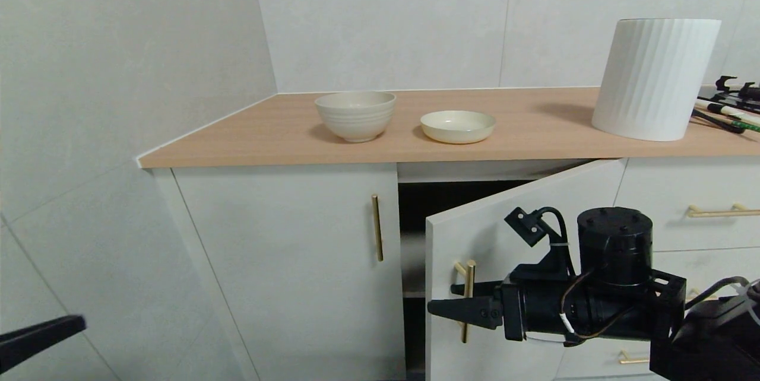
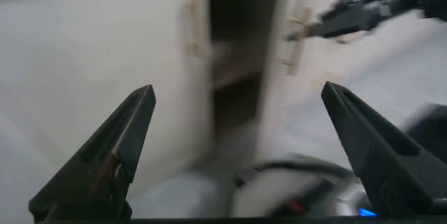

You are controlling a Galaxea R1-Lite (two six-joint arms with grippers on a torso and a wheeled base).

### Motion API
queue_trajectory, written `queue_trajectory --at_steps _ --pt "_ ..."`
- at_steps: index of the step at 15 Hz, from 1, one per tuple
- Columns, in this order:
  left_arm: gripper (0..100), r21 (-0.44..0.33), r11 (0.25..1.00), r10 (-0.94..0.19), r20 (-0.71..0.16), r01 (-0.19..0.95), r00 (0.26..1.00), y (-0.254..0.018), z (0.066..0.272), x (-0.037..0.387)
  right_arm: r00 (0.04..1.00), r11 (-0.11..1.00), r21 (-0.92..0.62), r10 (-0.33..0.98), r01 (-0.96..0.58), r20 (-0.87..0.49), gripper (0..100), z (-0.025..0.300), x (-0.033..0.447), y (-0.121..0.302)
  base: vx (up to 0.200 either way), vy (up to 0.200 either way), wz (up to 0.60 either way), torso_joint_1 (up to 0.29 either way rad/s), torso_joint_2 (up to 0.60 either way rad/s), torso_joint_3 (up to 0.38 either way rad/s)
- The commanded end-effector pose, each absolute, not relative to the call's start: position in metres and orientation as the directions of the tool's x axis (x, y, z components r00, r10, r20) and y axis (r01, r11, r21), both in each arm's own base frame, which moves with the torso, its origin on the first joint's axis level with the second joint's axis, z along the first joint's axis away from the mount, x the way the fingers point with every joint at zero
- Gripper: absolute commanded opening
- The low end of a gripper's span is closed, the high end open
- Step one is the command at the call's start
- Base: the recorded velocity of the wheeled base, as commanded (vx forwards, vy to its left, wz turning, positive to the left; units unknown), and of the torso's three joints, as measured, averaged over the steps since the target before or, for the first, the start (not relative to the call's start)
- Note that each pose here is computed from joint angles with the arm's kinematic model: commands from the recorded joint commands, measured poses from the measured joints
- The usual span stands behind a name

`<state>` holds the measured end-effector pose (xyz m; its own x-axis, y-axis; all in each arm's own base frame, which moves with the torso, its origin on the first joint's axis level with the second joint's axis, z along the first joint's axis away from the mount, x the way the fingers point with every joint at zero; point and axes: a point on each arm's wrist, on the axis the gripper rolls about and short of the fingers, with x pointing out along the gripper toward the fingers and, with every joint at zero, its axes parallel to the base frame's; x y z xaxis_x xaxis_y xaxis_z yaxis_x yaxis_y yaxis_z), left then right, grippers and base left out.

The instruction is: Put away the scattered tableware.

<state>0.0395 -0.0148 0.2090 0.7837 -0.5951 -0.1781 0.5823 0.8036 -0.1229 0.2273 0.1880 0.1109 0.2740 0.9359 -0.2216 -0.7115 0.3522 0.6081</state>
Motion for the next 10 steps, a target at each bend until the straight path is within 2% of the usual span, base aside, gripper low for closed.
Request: queue_trajectory --at_steps 1,2,3,4,5,6,7,8,10 --pt "100 -0.303 0.678 -0.732 -0.356 0.67 0.581 -0.041 0.202 0.163 0.274 0.35 0.607 0.937 -0.714 -0.219 100 0.111 0.227 0.188 0.0 0.0 0.0 0.0 0.0 0.0" --pt "100 -0.315 0.664 -0.744 -0.369 0.678 0.557 -0.047 0.197 0.173 0.274 0.35 0.607 0.937 -0.714 -0.219 100 0.111 0.227 0.188 0.0 0.0 0.0 0.0 0.0 0.0" --pt "100 -0.368 0.625 -0.773 -0.419 0.688 0.477 -0.067 0.169 0.202 0.275 0.352 0.606 0.936 -0.713 -0.22 100 0.111 0.227 0.188 0.0 0.0 0.0 0.0 0.0 0.0" --pt "100 -0.391 0.613 -0.781 -0.43 0.687 0.452 -0.076 0.155 0.216 0.275 0.355 0.608 0.935 -0.71 -0.224 100 0.11 0.226 0.187 0.0 0.0 0.0 0.0 0.0 0.0" --pt "100 -0.41 0.604 -0.789 -0.431 0.684 0.438 -0.083 0.144 0.228 0.274 0.354 0.608 0.935 -0.71 -0.224 100 0.11 0.226 0.187 0.0 0.0 0.0 0.0 0.0 0.0" --pt "100 -0.41 0.604 -0.789 -0.431 0.684 0.438 -0.083 0.144 0.228 0.274 0.354 0.608 0.935 -0.71 -0.224 100 0.11 0.226 0.187 0.0 0.0 0.0 0.0 0.0 0.0" --pt "100 -0.46 0.574 -0.813 -0.42 0.677 0.403 -0.102 0.122 0.242 0.275 0.356 0.607 0.935 -0.71 -0.226 100 0.11 0.226 0.187 0.0 0.0 0.0 0.0 0.0 0.0" --pt "100 -0.48 0.555 -0.827 -0.405 0.679 0.39 -0.11 0.111 0.242 0.275 0.356 0.608 0.934 -0.709 -0.227 100 0.109 0.226 0.187 0.0 0.0 0.0 0.0 0.0 0.0" --pt "100 -0.503 0.537 -0.841 -0.383 0.677 0.383 -0.114 0.101 0.241 0.275 0.36 0.611 0.933 -0.705 -0.232 100 0.108 0.226 0.186 0.0 0.0 0.0 0.0 0.0 0.0"
